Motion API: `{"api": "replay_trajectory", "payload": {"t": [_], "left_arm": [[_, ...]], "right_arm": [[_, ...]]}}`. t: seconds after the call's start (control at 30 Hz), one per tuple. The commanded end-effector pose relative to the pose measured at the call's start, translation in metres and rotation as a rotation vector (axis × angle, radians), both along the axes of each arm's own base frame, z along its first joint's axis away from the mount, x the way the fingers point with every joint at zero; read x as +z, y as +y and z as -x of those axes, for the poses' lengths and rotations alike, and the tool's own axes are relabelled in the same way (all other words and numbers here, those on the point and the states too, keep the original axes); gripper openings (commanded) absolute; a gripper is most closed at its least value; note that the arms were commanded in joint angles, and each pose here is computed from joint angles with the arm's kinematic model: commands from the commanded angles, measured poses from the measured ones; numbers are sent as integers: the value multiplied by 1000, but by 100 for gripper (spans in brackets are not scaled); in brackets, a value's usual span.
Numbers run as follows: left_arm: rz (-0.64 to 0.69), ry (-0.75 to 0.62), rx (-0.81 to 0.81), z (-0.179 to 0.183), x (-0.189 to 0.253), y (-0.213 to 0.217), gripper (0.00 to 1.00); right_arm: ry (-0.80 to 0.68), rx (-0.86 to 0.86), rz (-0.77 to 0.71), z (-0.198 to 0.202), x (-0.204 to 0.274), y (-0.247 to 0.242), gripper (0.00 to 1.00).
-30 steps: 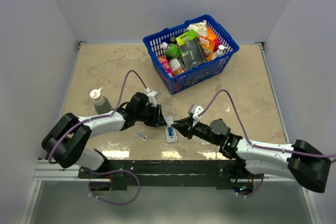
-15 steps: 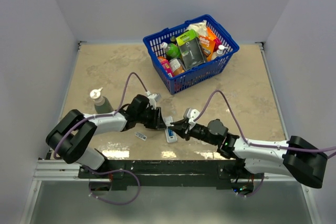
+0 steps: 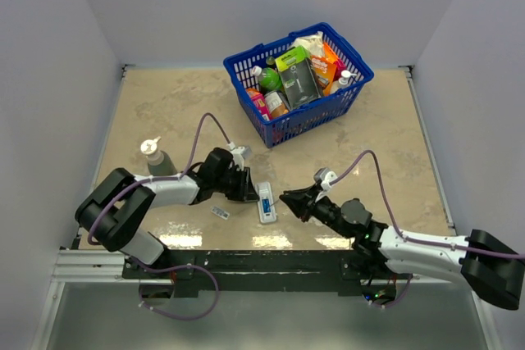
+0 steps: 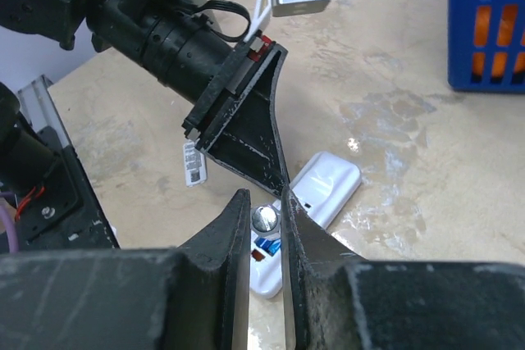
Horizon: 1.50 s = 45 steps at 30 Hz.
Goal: Unload the batteries from the remote control
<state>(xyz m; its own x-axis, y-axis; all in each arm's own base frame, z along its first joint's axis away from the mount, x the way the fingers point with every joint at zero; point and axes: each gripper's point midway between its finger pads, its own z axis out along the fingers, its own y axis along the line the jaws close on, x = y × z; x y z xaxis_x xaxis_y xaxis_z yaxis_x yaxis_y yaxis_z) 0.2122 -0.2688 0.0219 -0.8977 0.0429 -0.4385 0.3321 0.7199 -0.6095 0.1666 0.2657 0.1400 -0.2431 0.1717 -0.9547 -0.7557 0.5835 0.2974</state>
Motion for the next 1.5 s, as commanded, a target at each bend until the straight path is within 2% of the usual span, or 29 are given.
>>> {"api": "replay_trajectory", "payload": {"t": [0.0,0.3,0.43,0.57,0.77,1.1,1.47], "left_arm": [[-4,-2,13,-3,-7,0,28],[-36,7,29,-5,-11,4,27],[-34,3,31,-4,-10,4,27],[-11,7,27,-3,-7,1,27],[11,-19,26,-7,4,-2,28],[17,-28,8,-12,10,-8,28],[31,-27,10,-11,10,-8,28]], "right_arm": [[163,-54,-20,7,-29,-12,0],[244,-175,-69,1,-42,-33,0],[193,-164,-80,-1,-31,-33,0],[84,-104,-1,-4,-7,-18,0],[7,-91,43,-14,20,-5,0],[-40,-98,71,-27,40,10,0],[-70,-38,104,-26,29,26,0]]}}
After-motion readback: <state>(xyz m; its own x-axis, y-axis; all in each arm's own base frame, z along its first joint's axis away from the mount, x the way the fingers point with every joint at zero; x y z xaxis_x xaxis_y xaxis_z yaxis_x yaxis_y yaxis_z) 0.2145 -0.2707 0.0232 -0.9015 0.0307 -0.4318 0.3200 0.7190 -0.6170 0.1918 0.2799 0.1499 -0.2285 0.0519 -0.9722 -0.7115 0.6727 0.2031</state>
